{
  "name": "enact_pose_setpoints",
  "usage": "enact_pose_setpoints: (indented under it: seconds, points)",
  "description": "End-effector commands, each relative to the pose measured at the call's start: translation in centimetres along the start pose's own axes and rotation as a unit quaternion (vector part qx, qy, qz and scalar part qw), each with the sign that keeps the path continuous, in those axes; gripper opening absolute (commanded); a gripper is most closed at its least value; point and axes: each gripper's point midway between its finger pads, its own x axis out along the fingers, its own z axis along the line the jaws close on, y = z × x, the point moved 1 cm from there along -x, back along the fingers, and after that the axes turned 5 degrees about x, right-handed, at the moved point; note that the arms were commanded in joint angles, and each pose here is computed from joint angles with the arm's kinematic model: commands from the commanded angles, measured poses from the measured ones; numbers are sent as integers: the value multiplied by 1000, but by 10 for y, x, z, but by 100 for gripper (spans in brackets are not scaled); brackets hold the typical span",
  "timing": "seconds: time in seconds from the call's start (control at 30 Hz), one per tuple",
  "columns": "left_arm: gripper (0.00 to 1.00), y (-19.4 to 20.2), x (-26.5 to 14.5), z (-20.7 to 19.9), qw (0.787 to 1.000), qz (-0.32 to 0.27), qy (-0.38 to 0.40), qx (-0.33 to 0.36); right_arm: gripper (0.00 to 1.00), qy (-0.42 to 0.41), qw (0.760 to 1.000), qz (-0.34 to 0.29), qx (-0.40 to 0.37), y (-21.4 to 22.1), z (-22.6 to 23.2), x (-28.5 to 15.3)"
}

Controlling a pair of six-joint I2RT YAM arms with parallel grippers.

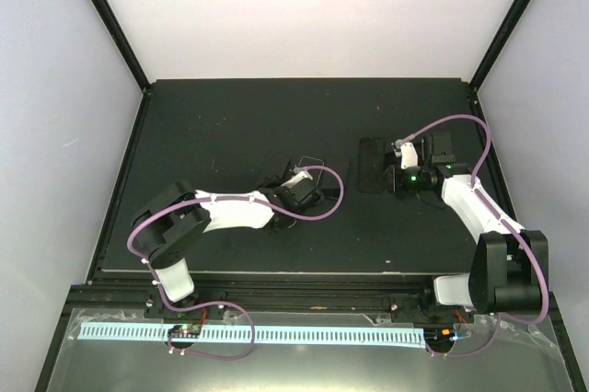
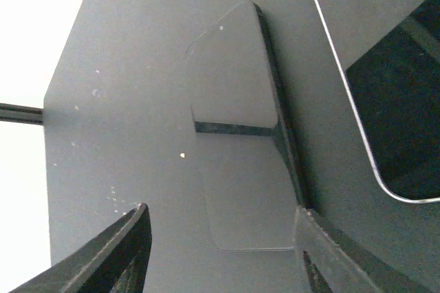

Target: Take the phone out of the phone case

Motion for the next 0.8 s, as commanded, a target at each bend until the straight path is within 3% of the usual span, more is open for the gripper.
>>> enact_pose_setpoints:
  seconds: [0.0,0.1,0.23,0.4,0.5,0.63,0.77]
  points:
    - [61,-18,-18,3,997,-21,53,-56,1,-1,999,-28,-22,-18,7,-10]
    - [64,-34,-44,14,985,-51,111,-120,1,4,999,-31,-25,-20,5,-12]
    - [70,-61,-98,44,955,-113,201,-188,1,13,998,-38,-45,-27,5,-20]
    - [92,-71,-160,98,922,-207,249,-211,1,19,995,-39,-87,-33,10,-33]
    - [99,-61,-169,119,917,-211,260,-216,1,17,993,-38,-108,-37,18,-41]
    - [99,-41,-152,136,909,-187,273,-254,1,11,988,-32,-147,-45,28,-52]
    - [99,-20,-127,130,910,-174,263,-269,1,4,990,-15,-138,-48,33,-55]
